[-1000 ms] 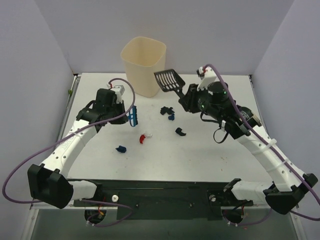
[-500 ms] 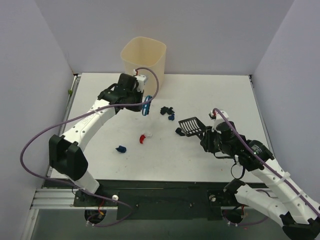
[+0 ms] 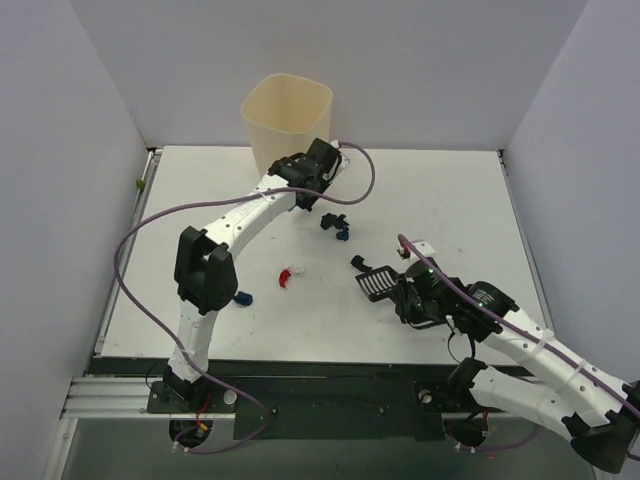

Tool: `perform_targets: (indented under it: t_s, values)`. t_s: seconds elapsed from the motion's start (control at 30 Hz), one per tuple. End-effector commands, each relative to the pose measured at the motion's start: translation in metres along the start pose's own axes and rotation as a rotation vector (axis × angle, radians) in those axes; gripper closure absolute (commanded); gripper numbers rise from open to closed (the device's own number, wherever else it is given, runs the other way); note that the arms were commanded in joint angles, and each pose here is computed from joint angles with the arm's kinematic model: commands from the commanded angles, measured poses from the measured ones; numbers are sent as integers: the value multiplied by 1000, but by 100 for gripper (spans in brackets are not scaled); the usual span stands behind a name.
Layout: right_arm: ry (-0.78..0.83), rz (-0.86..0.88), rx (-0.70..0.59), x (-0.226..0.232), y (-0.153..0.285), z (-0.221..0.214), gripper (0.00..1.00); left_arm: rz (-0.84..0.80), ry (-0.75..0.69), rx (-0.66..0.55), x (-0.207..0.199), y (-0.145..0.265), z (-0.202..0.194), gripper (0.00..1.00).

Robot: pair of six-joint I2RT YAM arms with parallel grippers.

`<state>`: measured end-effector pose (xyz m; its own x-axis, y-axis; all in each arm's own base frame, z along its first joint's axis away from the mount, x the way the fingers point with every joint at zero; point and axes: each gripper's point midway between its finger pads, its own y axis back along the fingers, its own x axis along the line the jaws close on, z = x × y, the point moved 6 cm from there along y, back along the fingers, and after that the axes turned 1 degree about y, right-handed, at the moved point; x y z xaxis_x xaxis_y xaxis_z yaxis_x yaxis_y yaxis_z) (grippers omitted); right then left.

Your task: Sweep away the paper scraps from the table

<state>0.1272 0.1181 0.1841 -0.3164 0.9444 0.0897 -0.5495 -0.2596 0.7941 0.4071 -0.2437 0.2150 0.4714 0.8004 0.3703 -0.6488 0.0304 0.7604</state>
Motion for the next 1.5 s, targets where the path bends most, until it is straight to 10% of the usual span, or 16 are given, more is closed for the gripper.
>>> perform_targets:
  t_s: [0.0,0.77,1.47]
  values:
    - [-1,-70,-2,-2,-12,-5,100,127,-183,27,0,-6,8,100]
    - [44,-101,73,8,-72,6,100,-222,-567,69,-82,-57,7,100]
    - [93,-63,47,18,-95,48,100,-554,-594,131,-139,-7,-18,100]
